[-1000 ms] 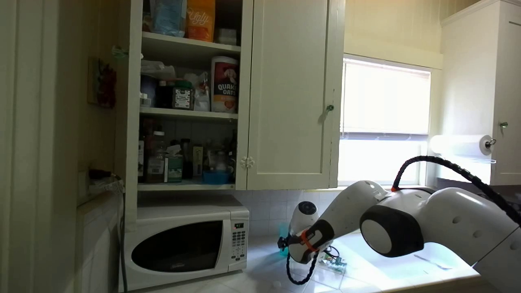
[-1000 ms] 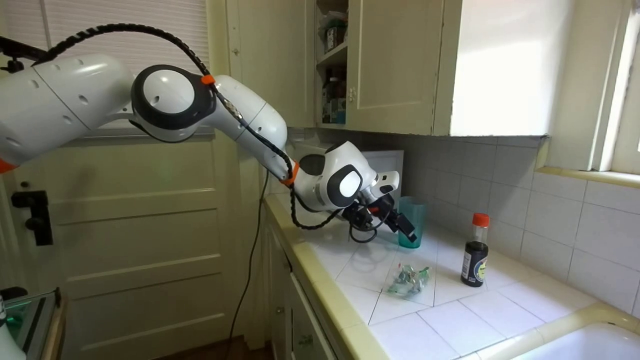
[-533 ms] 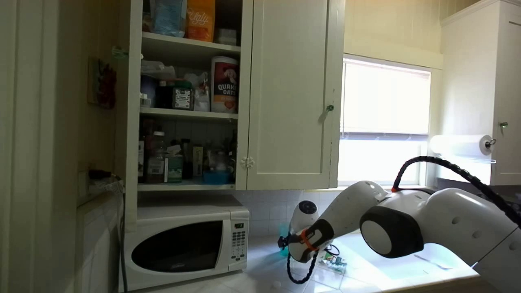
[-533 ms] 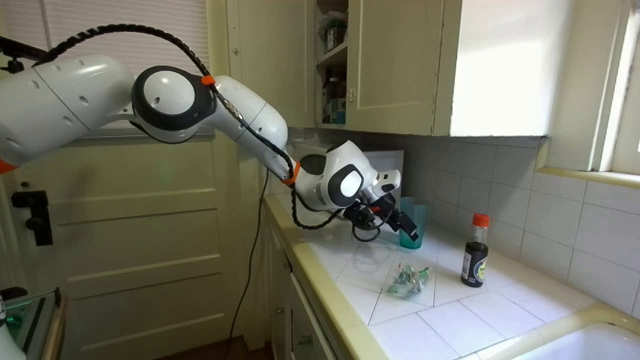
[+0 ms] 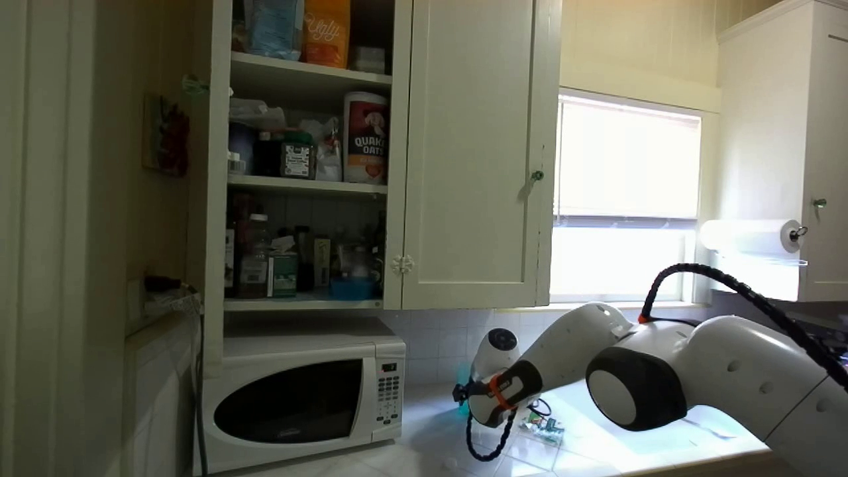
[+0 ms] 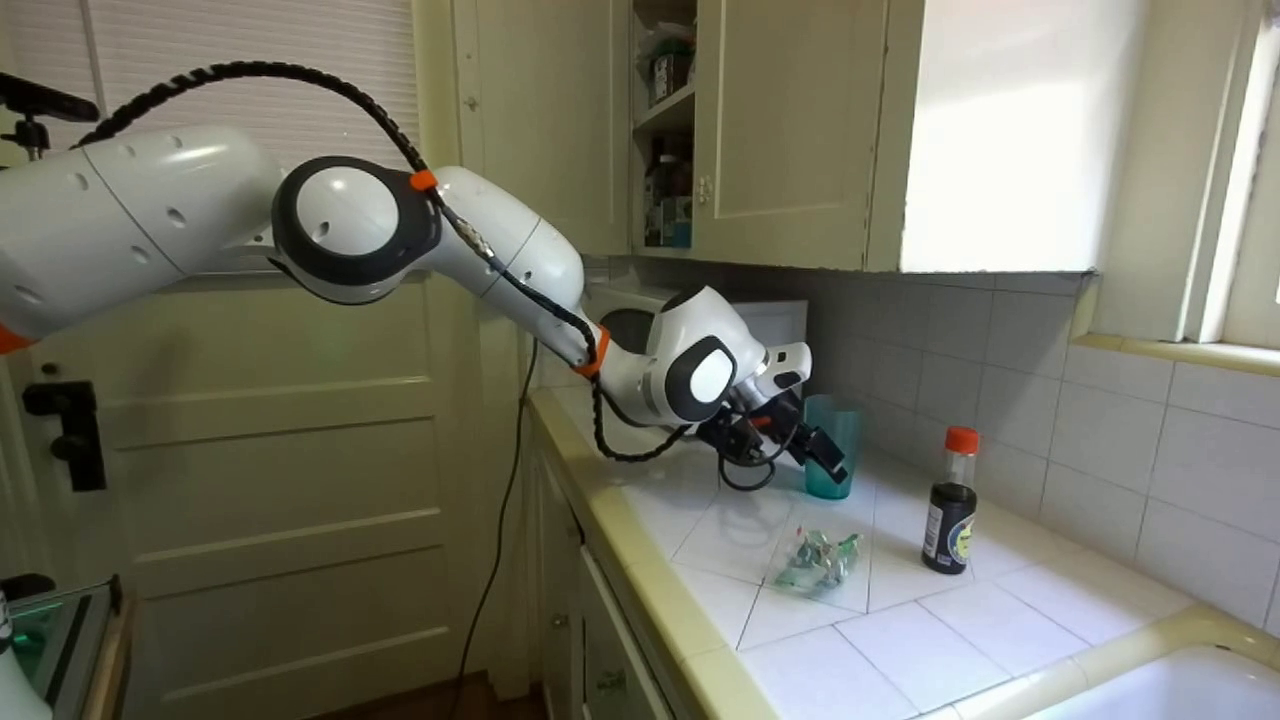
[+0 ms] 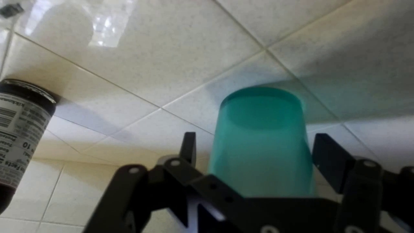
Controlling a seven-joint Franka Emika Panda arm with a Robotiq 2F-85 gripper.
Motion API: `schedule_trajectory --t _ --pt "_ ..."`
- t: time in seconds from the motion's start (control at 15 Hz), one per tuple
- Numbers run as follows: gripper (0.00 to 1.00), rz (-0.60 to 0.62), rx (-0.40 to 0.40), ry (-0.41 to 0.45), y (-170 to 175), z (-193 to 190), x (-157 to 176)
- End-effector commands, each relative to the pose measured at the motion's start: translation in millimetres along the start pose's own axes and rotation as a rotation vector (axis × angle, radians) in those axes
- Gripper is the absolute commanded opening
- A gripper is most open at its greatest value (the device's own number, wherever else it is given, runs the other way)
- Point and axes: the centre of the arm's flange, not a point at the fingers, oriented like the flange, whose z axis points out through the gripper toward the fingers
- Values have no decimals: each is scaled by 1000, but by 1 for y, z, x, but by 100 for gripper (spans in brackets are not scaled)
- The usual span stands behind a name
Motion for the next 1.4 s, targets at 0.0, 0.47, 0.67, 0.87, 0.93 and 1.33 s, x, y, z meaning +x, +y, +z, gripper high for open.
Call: schedule_trajectory --t 0.0,0.47,0.67,0.87,0.93,1.33 --pt "60 6 8 -5 3 24 7" --pt "51 -9 0 10 1 15 -1" --pt "51 -65 22 28 -22 -22 -18" --pt "51 -117 58 27 -44 -55 -41" --pt "51 -128 58 28 -50 -65 -48" --pt "51 -189 23 102 -41 -123 -62"
